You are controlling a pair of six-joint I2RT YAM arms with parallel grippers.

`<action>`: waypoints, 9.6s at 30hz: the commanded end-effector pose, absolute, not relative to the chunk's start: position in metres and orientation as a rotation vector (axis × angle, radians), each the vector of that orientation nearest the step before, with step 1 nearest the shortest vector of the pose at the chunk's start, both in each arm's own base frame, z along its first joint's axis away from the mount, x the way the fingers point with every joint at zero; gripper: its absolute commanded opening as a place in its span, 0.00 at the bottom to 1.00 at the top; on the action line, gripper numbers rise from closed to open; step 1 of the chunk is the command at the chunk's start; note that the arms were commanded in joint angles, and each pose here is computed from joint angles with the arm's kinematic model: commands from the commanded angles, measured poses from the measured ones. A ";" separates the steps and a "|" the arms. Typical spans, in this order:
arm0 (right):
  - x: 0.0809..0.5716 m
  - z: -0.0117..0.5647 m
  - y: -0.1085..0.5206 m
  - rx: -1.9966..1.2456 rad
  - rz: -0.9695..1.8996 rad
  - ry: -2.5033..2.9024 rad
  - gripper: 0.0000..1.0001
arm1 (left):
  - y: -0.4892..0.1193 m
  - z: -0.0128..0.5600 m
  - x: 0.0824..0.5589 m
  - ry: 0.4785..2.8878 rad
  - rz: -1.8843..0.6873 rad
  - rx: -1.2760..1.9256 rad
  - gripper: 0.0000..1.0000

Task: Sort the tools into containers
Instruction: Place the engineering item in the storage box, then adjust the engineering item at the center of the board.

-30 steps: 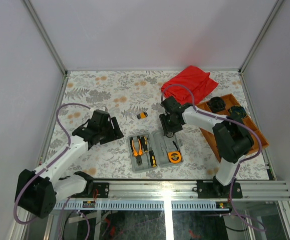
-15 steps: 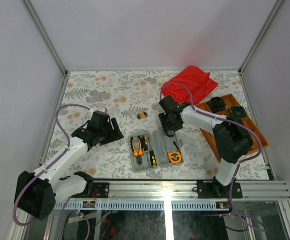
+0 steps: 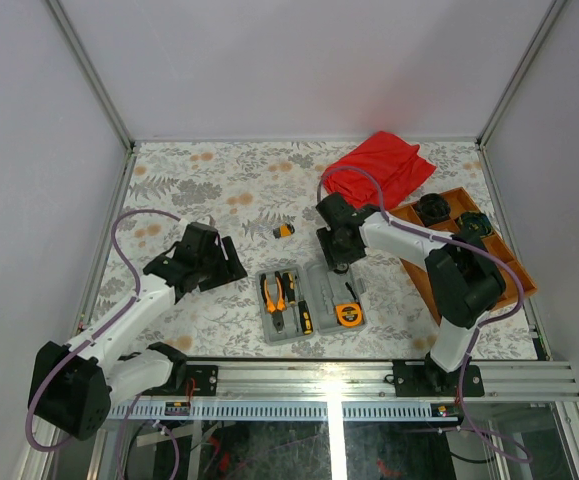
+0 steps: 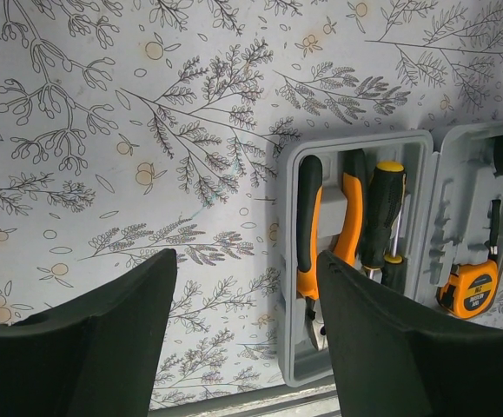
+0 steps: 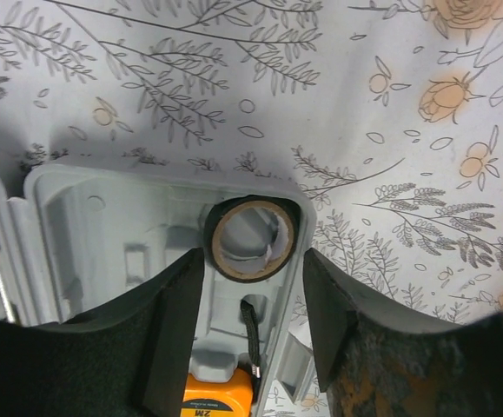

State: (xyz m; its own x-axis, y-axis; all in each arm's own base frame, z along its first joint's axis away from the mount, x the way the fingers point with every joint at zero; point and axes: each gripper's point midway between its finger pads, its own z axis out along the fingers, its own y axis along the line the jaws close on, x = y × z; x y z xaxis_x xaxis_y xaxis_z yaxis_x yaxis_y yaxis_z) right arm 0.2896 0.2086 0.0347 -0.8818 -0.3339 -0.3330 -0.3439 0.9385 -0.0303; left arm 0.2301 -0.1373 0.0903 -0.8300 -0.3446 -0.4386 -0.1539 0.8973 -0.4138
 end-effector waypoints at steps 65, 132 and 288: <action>0.268 0.038 0.230 -0.565 0.262 2.766 0.10 | -0.157 0.097 0.235 2.501 -0.573 -0.301 0.64; 0.299 0.025 0.194 -0.335 0.472 2.749 0.03 | -0.379 0.063 0.303 2.501 -0.644 0.091 0.21; 0.383 0.070 0.348 -1.939 0.675 1.428 0.64 | -0.069 0.177 0.324 2.223 -0.289 -0.426 0.89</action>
State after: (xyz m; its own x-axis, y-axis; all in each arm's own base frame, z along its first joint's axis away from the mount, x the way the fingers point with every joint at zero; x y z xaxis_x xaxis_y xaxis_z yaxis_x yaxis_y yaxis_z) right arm 0.3878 0.3338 0.0565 0.0282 -0.6951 -0.7184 -0.9946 0.0522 -0.0895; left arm 0.3218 -0.0714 0.1712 -0.6239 -0.3746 -0.6859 -0.2020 0.9251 -0.3216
